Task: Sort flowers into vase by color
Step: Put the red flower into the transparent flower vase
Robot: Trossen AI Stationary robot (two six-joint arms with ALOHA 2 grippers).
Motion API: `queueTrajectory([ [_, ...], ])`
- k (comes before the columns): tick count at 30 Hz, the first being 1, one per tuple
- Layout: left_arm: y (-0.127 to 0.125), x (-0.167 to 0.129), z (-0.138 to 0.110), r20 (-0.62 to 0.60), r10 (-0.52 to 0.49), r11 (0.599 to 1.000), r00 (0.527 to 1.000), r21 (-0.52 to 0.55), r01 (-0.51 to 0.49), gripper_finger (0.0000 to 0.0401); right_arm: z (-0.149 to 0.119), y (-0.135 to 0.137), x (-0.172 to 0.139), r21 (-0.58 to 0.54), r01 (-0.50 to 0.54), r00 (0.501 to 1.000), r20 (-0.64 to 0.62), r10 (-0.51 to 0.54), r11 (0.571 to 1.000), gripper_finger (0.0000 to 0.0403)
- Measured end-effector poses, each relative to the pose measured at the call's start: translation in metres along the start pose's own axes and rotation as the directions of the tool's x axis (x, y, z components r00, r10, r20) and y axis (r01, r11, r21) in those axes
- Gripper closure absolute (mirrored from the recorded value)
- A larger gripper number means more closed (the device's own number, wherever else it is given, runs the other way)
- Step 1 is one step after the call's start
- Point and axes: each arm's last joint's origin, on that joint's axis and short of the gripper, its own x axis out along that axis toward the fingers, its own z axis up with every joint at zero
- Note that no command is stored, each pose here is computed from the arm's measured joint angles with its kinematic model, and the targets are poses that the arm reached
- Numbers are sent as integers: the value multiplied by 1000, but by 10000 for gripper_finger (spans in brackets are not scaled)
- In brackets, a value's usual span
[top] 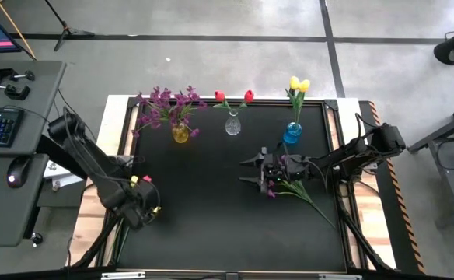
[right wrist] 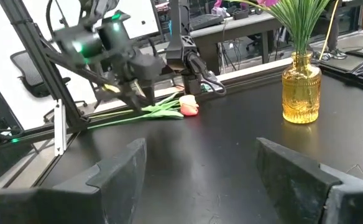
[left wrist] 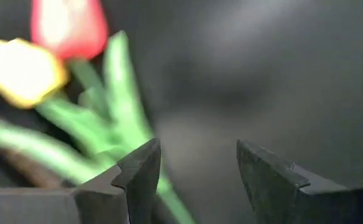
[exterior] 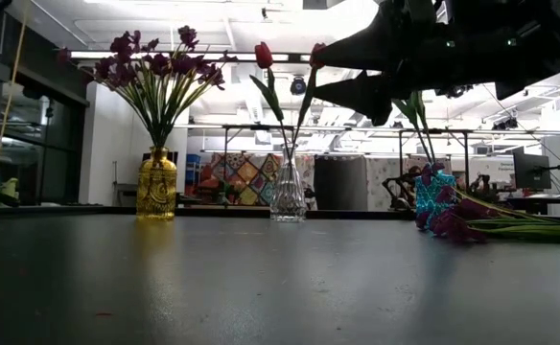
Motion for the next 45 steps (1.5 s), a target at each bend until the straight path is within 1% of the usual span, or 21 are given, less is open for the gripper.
queueTrajectory([
  [2,1,8,-3,-44,108,994,993,0,-108,201,0,0,0,0,0,1000,-1,0,1000,116],
  [4,-1,15,-5,-69,164,986,984,17,-164,201,0,0,0,-1,1,1000,-4,-1,1000,116],
  [7,-8,24,-8,-90,178,983,980,58,-174,201,-1,0,0,-3,3,1000,-13,-4,1000,116],
  [10,-11,29,-10,-117,192,981,974,64,-186,201,-2,-1,0,-3,6,1000,-24,-6,1000,116],
  [16,-11,35,-11,-122,246,969,961,16,-246,201,-4,-1,0,-5,11,999,-37,-11,1000,116],
  [19,-14,38,-12,-137,247,968,959,-13,-251,201,-4,-1,0,1,15,999,-41,-15,1000,116],
  [22,-13,42,-14,-162,294,952,942,-42,-304,201,-5,-1,0,-1,17,999,-50,-17,1000,116],
  [24,-13,45,-16,-156,313,945,937,-49,-324,201,-6,-2,0,-2,19,998,-58,-19,1000,116],
  [30,-17,49,-19,-159,300,946,940,-72,-315,201,-6,-2,0,-5,20,998,-64,-20,1000,116],
  [33,-18,49,-19,-162,288,949,944,-79,-304,209,-6,-2,0,-13,19,998,-65,-20,1000,116],
  [40,-23,50,-16,-180,238,962,954,-93,-258,263,-7,-3,0,-23,45,997,-69,-46,999,116],
  [45,-24,50,-11,-165,217,972,962,-58,-229,291,-8,-4,0,-35,63,995,-72,-65,997,116],
])
